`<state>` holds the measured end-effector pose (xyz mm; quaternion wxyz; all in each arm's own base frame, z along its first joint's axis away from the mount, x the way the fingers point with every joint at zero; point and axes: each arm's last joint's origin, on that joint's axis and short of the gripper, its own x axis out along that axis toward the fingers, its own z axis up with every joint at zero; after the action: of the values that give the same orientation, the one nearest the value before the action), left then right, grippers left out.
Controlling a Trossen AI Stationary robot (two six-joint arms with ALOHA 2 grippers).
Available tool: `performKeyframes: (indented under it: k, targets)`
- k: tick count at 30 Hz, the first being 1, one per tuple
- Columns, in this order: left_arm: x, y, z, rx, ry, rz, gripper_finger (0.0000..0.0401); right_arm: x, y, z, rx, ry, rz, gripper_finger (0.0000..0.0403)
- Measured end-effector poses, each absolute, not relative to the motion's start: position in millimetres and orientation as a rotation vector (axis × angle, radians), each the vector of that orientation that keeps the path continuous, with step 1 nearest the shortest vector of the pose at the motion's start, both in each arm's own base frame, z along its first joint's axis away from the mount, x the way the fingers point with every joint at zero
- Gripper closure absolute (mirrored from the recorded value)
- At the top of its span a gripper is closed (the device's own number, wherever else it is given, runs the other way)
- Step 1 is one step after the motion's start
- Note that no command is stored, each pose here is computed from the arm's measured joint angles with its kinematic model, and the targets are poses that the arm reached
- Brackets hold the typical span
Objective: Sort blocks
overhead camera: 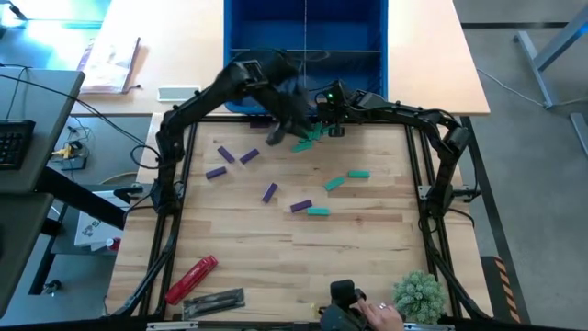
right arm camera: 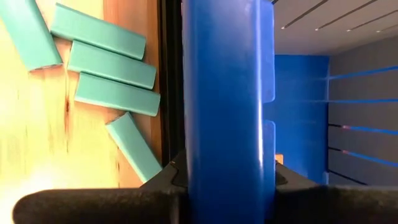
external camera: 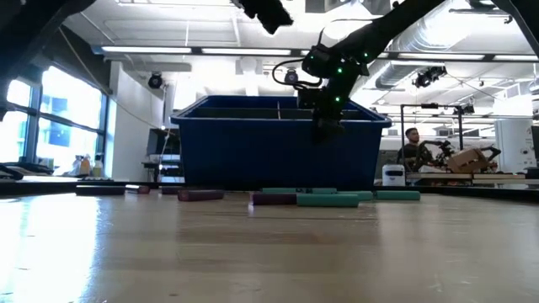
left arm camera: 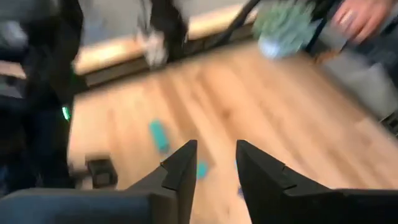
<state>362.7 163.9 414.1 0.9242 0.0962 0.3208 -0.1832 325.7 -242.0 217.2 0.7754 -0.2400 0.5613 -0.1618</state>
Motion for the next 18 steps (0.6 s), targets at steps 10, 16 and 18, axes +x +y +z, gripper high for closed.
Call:
performKeyframes:
  k: [10, 16, 18]
  targets:
    - [341, 149, 419, 0.109, 0.939, -0.091, 0.0368, 327, -244, 218, -0.532, 1.196, -0.367, 0.0343]
    - [329, 162, 391, 0.112, 1.115, 0.100, 0.0383, 327, -244, 219, -0.530, 1.193, -0.372, 0.0343]
    - [320, 166, 380, 0.096, 1.113, 0.121, 0.0386, 327, -244, 219, -0.530, 1.193, -0.372, 0.0343]
